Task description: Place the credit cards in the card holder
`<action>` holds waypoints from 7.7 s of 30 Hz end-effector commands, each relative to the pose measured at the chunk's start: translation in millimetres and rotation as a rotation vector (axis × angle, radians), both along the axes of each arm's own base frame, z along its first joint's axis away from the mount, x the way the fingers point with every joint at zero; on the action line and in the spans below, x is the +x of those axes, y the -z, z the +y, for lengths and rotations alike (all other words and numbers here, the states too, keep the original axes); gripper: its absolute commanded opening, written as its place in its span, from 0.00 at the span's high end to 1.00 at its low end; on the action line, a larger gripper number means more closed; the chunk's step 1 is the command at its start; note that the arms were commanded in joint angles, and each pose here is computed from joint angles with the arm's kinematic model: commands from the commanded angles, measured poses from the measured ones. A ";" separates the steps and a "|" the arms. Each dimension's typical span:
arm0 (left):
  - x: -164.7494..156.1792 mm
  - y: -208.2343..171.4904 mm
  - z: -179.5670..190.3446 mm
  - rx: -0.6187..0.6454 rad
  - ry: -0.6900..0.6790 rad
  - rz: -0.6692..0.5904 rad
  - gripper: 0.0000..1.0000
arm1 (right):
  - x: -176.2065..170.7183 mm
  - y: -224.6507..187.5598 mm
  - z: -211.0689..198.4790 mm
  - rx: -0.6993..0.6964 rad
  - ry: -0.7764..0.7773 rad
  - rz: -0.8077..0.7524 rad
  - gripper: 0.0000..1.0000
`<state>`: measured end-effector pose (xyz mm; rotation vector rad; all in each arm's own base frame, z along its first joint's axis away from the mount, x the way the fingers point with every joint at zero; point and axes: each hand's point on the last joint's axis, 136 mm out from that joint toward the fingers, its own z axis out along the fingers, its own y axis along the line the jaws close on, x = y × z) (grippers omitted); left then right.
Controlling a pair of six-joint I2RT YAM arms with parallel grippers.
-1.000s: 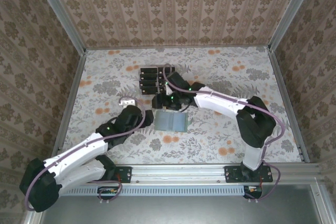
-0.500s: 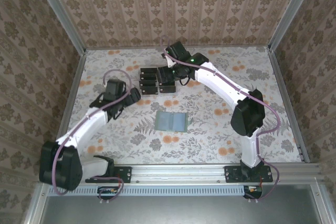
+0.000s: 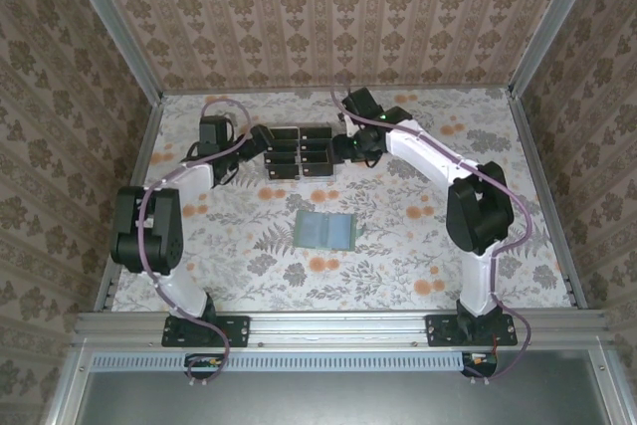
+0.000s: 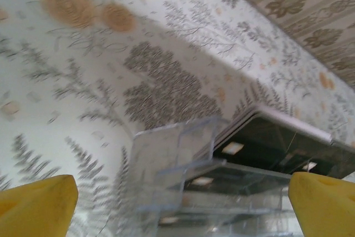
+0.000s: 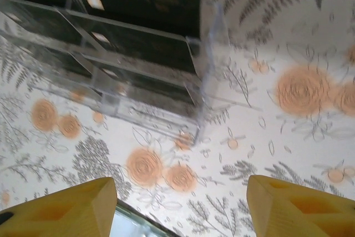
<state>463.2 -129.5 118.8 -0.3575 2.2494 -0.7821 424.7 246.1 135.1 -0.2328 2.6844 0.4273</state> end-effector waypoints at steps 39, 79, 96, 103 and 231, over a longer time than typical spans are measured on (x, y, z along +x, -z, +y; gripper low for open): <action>9.2 -12.5 -126.1 -0.319 0.105 -0.157 0.00 | -26.0 -27.1 -55.2 0.053 0.051 -0.052 0.37; -97.4 -10.7 -11.7 0.021 -0.002 0.127 0.00 | -19.2 60.0 -14.8 -0.558 -0.550 -0.040 0.57; -97.6 0.7 -11.7 0.005 -0.002 0.144 0.00 | -19.4 72.7 -17.0 -0.592 -0.586 -0.017 0.74; -97.0 0.6 -11.7 0.005 -0.001 0.143 0.00 | -19.7 72.1 -19.0 -0.603 -0.594 -0.026 0.64; -214.0 63.9 -71.7 0.699 0.373 0.176 0.00 | -154.6 97.9 9.3 0.170 0.136 0.130 1.00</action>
